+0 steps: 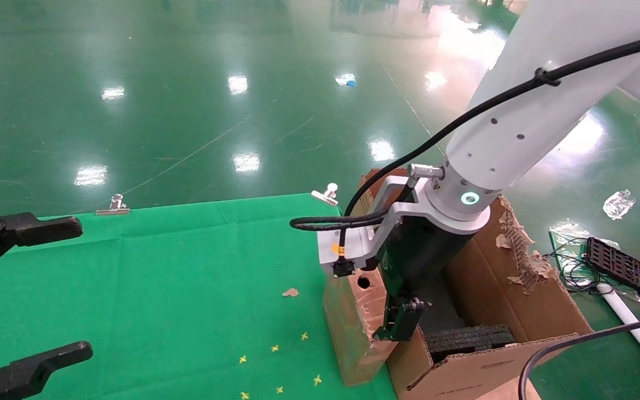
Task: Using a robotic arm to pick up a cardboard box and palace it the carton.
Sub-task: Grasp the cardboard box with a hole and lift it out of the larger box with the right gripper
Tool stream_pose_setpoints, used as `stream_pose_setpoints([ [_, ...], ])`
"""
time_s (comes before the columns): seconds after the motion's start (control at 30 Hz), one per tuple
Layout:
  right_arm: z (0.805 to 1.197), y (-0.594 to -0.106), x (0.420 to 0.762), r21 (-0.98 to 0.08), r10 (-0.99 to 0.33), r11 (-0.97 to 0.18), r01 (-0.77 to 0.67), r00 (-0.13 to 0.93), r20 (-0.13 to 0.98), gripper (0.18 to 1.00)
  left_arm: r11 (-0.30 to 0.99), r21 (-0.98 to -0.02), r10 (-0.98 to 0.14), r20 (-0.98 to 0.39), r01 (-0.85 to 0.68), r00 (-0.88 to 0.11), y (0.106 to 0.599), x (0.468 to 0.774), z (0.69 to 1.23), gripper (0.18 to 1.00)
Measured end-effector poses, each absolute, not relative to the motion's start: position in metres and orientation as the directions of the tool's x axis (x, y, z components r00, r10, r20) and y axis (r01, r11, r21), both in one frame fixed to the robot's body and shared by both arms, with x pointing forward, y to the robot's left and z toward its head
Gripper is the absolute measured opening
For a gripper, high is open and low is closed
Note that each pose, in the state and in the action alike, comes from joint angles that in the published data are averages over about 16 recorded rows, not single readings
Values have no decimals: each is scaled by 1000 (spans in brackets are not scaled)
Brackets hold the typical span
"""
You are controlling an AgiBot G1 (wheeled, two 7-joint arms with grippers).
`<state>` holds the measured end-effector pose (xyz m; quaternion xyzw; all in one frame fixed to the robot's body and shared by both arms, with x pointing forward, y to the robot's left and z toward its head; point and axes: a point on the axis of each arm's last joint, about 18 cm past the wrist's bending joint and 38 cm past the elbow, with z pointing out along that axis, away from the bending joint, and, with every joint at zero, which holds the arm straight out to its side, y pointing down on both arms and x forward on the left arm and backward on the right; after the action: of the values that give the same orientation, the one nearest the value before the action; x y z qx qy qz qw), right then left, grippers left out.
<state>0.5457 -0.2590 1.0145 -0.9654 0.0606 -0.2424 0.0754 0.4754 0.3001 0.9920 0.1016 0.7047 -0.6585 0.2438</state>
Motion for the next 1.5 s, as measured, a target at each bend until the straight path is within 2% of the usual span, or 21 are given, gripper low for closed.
stream_pose_setpoints([
  [0.23,1018,-262,549,-201,-212,-971,-131,860,463,1000,112,-879,-178,-477,464,-861,300,475,992,1001],
  [0.43,1031,-269,557,-324,-417,-898,-297,809,414,1000,112,-879,-178,-477,464,-861,300,475,992,1001],
  [0.63,1042,-282,574,-484,-687,-700,-525,681,254,1000,112,-879,-178,-477,464,-861,300,475,992,1001],
  [0.8,1041,-292,590,-548,-838,-491,-677,539,86,1000,112,-879,-178,-477,464,-861,300,475,992,1001],
  [0.9,1036,-296,598,-552,-878,-407,-728,479,17,1000,112,-879,-178,-477,464,-861,300,475,992,1001],
  [1.03,1028,-297,606,-534,-901,-354,-768,433,-26,1000,112,-879,-178,-477,464,-861,300,475,992,1001],
  [1.5,1004,-283,613,-437,-909,-375,-817,417,0,999,112,-879,-178,-477,464,-861,300,475,992,1001],
])
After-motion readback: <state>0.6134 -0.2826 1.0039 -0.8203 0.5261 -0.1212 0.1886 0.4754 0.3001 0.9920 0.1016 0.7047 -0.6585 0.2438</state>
